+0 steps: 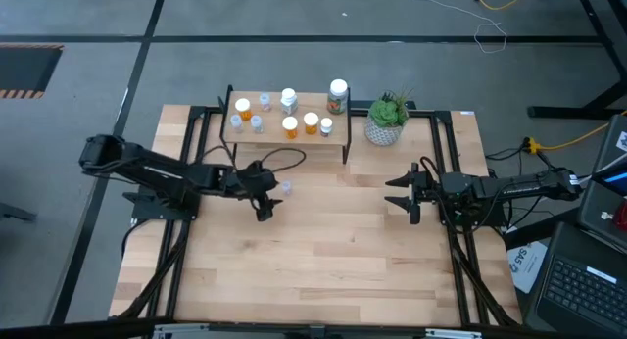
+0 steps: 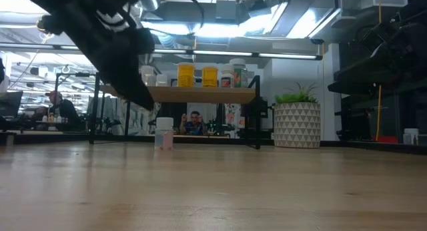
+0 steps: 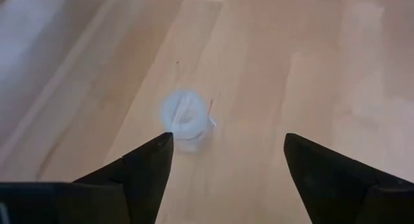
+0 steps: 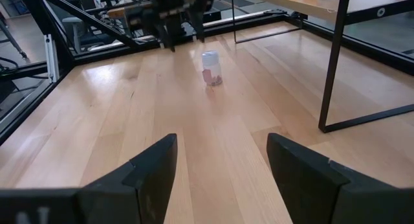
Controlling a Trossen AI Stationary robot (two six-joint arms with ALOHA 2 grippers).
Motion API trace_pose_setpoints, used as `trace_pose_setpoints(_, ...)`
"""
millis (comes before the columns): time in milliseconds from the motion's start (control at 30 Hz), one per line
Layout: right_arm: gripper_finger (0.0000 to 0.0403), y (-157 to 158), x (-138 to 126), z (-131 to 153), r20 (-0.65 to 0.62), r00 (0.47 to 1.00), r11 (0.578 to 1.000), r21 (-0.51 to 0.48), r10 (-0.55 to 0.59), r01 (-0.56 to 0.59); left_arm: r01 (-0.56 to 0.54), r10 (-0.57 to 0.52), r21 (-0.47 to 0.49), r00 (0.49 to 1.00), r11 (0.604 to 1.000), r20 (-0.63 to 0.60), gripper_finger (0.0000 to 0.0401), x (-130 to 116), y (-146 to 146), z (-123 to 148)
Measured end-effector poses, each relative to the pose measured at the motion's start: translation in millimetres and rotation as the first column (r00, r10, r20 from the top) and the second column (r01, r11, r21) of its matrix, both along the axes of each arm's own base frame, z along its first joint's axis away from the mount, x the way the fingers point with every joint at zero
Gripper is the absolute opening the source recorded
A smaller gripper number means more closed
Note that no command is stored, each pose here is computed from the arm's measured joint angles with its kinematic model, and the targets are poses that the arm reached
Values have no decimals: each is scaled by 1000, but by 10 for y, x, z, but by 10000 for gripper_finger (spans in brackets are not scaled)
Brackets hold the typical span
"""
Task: Pick and place medicine bottles onto shelf by color
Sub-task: Put the transparent pill bottle on the shelf
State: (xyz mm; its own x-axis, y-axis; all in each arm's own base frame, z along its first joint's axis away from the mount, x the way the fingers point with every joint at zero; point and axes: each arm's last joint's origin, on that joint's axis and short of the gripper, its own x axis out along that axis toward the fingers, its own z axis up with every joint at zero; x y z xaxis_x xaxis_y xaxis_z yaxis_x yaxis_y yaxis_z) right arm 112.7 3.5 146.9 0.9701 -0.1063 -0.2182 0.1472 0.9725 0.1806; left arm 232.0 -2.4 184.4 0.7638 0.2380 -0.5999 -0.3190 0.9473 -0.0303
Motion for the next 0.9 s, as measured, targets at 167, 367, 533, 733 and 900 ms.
trace_pose_setpoints(167, 241, 0, 0, 0, 1, 1000, 1000, 0, 0, 0, 1, 1, 37, 999, 999, -38, 289, 120, 1, -174)
trace_pose_setpoints(367, 241, 0, 0, 0, 0, 1000, 1000, 0, 0, 0, -28, 35, 147, 998, 989, -44, 292, 153, 43, -197)
trace_pose_setpoints(533, 241, 0, 0, 0, 0, 1000, 1000, 0, 0, 0, -54, 59, 143, 998, 988, -33, 292, 159, 103, -190)
trace_pose_setpoints(733, 241, 0, 0, 1, 1, 1000, 1000, 0, -1, 1, -48, 54, 136, 998, 990, -42, 292, 180, 103, -235)
trace_pose_setpoints(900, 241, 0, 0, 1, 1, 1000, 1000, 0, 0, 0, -50, 56, 144, 998, 988, -42, 293, 203, 110, -268)
